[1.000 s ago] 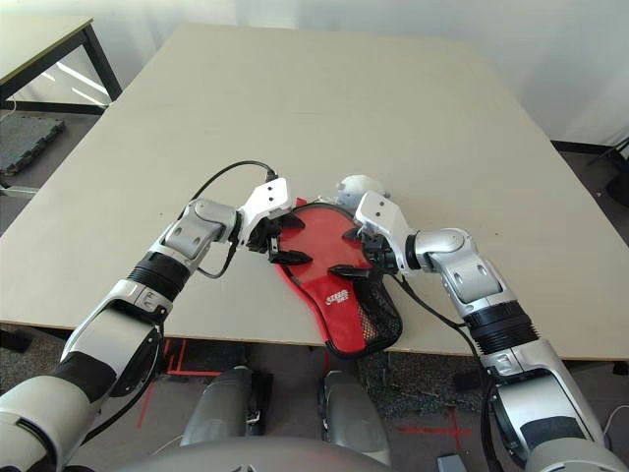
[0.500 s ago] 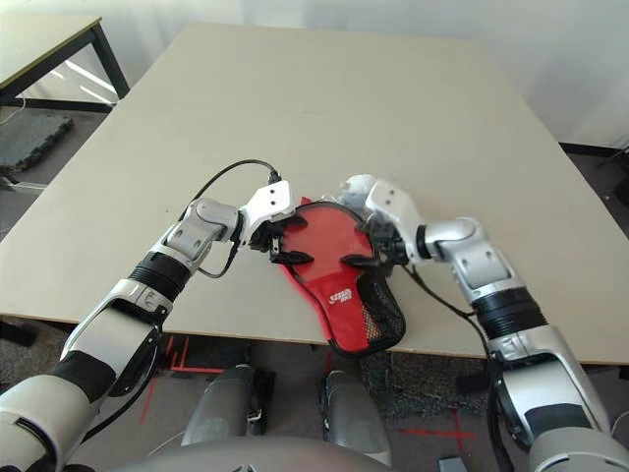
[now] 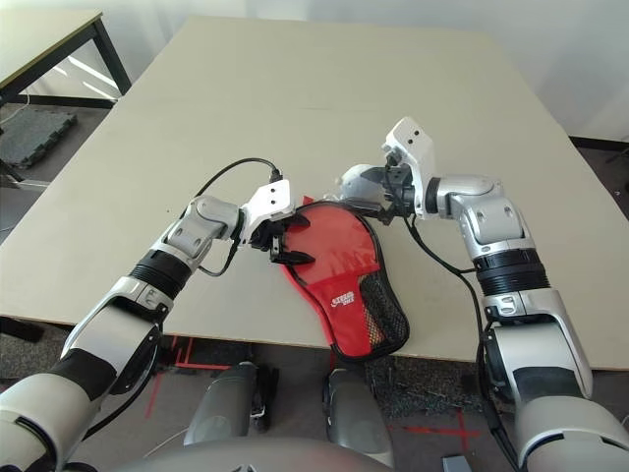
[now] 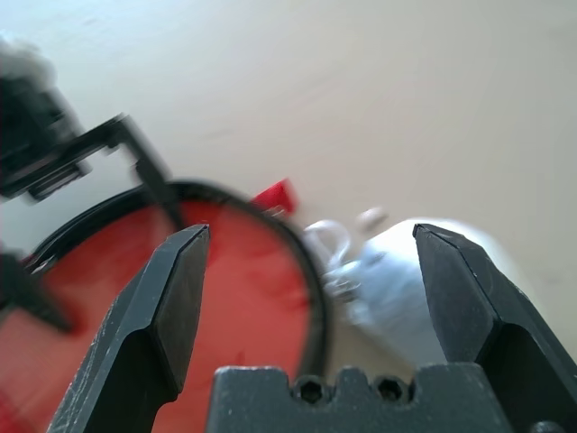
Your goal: Store the ping-pong paddle in its case and zip it.
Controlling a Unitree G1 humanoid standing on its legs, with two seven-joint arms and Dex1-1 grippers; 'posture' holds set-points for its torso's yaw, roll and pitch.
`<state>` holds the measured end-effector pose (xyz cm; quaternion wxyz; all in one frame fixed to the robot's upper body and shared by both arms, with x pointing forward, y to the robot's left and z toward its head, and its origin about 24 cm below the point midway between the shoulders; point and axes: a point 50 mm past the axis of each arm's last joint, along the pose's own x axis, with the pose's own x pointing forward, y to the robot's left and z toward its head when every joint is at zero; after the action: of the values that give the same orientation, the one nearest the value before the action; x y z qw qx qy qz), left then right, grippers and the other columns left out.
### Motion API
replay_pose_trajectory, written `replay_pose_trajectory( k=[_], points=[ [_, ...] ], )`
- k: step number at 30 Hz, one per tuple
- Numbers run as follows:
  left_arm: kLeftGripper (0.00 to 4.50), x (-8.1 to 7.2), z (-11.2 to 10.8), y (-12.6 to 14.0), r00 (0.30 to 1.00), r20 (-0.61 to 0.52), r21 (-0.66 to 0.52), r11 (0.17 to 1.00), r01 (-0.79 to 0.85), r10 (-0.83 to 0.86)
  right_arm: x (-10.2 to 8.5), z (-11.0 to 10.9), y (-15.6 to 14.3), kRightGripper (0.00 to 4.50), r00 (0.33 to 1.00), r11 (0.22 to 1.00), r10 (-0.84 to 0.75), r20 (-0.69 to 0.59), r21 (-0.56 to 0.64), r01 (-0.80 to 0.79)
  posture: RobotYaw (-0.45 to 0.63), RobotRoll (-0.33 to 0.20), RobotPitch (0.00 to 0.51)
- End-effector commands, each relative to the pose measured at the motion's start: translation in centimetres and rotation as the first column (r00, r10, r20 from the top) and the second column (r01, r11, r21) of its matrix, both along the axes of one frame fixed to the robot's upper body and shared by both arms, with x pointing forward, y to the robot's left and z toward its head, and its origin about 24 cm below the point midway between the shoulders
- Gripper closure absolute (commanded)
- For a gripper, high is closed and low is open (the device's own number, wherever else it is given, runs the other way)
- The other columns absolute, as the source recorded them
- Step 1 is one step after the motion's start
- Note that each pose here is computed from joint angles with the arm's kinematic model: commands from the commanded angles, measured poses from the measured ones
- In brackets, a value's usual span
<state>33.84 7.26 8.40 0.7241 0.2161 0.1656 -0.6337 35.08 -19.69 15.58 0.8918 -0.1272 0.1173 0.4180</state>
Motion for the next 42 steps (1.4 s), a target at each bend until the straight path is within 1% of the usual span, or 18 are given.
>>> replay_pose_trajectory(
  k=[1, 4, 6, 9, 14, 18, 21, 22, 23, 26, 29, 33, 34, 42],
  points=[
    [0.05, -0.8, -2.6, 0.5, 0.997, -0.078, 0.095, 0.995, -0.018, 0.026, 0.4, 0.3, -0.6, 0.00, 0.999, 0.999, -0.038, 0.034, 0.012, 0.037, 0.04, 0.000, 0.108],
    [0.05, -0.8, -2.5, 0.5, 0.997, -0.079, 0.094, 0.995, -0.019, 0.026, 0.7, 0.6, -0.6, 0.00, 0.997, 0.998, -0.056, 0.056, 0.031, 0.054, 0.04, 0.000, 0.108],
    [0.05, -0.8, -2.5, 0.5, 0.997, -0.079, 0.094, 0.995, -0.019, 0.027, 0.9, 0.3, -0.9, 0.00, 0.996, 0.998, -0.068, 0.060, 0.007, 0.068, 0.04, 0.000, 0.108],
    [0.05, -0.7, -2.4, 0.4, 0.997, -0.078, 0.093, 0.995, -0.019, 0.026, 0.9, -0.6, -1.6, 0.00, 0.996, 0.996, -0.082, 0.042, -0.039, 0.084, 0.04, 0.000, 0.107],
    [0.05, -0.9, -2.5, 0.3, 0.996, -0.082, 0.092, 0.996, -0.015, 0.023, 1.0, -2.3, -2.6, 0.00, 0.992, 0.989, -0.124, 0.016, -0.084, 0.125, 0.05, 0.000, 0.103],
    [0.05, -1.1, -2.6, 0.3, 0.996, -0.087, 0.092, 0.996, -0.011, 0.019, 1.1, -4.2, -2.8, 0.00, 0.988, 0.977, -0.157, 0.001, -0.146, 0.156, 0.05, 0.000, 0.100],
    [0.05, -1.1, -2.6, 0.3, 0.996, -0.087, 0.093, 0.996, -0.010, 0.019, 1.3, -4.7, -2.8, 0.00, 0.984, 0.974, -0.180, 0.001, -0.140, 0.179, 0.05, 0.000, 0.100],
    [0.00, -1.1, -2.6, 0.3, 0.996, -0.086, 0.093, 0.996, -0.011, 0.019, 1.4, -4.8, -2.8, 0.39, 0.983, 0.973, -0.185, 0.004, -0.140, 0.184, 0.05, 0.000, 0.100],
    [0.00, -1.1, -2.6, 0.3, 0.996, -0.086, 0.093, 0.996, -0.011, 0.019, 1.4, -5.0, -2.7, 0.61, 0.982, 0.972, -0.187, 0.002, -0.144, 0.186, 0.05, 0.000, 0.100],
    [0.00, -1.1, -2.6, 0.3, 0.996, -0.086, 0.092, 0.996, -0.010, 0.018, 1.4, -5.6, -2.7, 1.67, 0.982, 0.969, -0.189, -0.005, -0.161, 0.186, 0.05, 0.000, 0.096],
    [0.00, -1.2, -2.6, 0.1, 0.996, -0.088, 0.090, 0.996, -0.007, 0.015, 1.7, -5.8, -2.8, 2.90, 0.977, 0.963, -0.212, 0.006, -0.171, 0.210, 0.06, 0.000, 0.097],
    [0.00, -1.4, -2.7, 0.0, 0.996, -0.091, 0.087, 0.996, -0.003, 0.011, 2.2, -5.8, -3.0, 4.33, 0.965, 0.951, -0.260, 0.033, -0.168, 0.262, 0.06, 0.000, 0.098],
    [0.00, -1.5, -2.7, -0.1, 0.996, -0.092, 0.086, 0.996, -0.002, 0.010, 2.3, -5.7, -3.0, 4.49, 0.961, 0.947, -0.273, 0.041, -0.165, 0.276, 0.06, 0.000, 0.099],
    [0.00, -1.7, -2.8, -0.3, 0.995, -0.098, 0.082, 0.997, 0.000, 0.008, 3.0, -5.2, -4.2, 4.49, 0.920, 0.905, -0.381, 0.091, -0.168, 0.391, 0.07, 0.000, 0.102]
  ],
)
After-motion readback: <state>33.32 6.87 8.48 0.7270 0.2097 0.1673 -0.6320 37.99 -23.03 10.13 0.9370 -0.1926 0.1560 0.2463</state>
